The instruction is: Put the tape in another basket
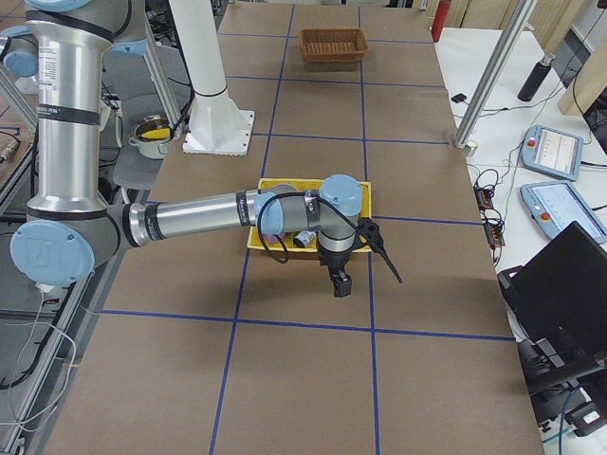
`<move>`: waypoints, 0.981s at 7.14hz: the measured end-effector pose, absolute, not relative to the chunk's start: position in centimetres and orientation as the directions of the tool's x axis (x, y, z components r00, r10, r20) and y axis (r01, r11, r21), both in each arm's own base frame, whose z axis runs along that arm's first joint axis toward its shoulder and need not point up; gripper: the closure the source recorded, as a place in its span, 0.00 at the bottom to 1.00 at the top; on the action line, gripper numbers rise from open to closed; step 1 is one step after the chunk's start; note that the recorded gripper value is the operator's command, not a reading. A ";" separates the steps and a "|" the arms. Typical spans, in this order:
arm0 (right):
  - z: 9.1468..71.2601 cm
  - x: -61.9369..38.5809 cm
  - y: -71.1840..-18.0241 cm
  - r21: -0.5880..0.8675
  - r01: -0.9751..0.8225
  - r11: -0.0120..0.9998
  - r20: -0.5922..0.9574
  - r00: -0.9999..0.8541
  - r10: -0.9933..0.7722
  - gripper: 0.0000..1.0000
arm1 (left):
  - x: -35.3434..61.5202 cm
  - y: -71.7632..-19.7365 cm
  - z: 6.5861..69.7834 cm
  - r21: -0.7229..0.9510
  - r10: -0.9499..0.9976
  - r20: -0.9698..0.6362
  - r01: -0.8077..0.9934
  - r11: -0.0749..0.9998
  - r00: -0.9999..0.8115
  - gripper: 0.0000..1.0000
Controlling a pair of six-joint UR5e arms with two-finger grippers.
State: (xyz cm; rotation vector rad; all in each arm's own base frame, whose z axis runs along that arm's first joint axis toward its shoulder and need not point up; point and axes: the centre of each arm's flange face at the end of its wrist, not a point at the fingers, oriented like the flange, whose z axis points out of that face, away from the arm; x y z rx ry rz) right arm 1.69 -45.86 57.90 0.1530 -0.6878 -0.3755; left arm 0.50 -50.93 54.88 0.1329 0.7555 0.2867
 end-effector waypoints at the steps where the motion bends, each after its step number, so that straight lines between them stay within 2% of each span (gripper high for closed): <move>1: 57.9 1.6 -45.8 0.259 0.285 0.923 0.596 0.704 -0.385 0.00 | 0.5 -50.9 54.8 0.223 0.304 -0.657 -0.207 0.953 0.690 0.02; 7: 57.5 1.1 -45.7 0.271 0.272 0.923 0.652 0.654 -0.384 0.00 | 0.6 -50.9 54.5 0.229 0.308 -0.658 -0.207 0.951 0.687 0.02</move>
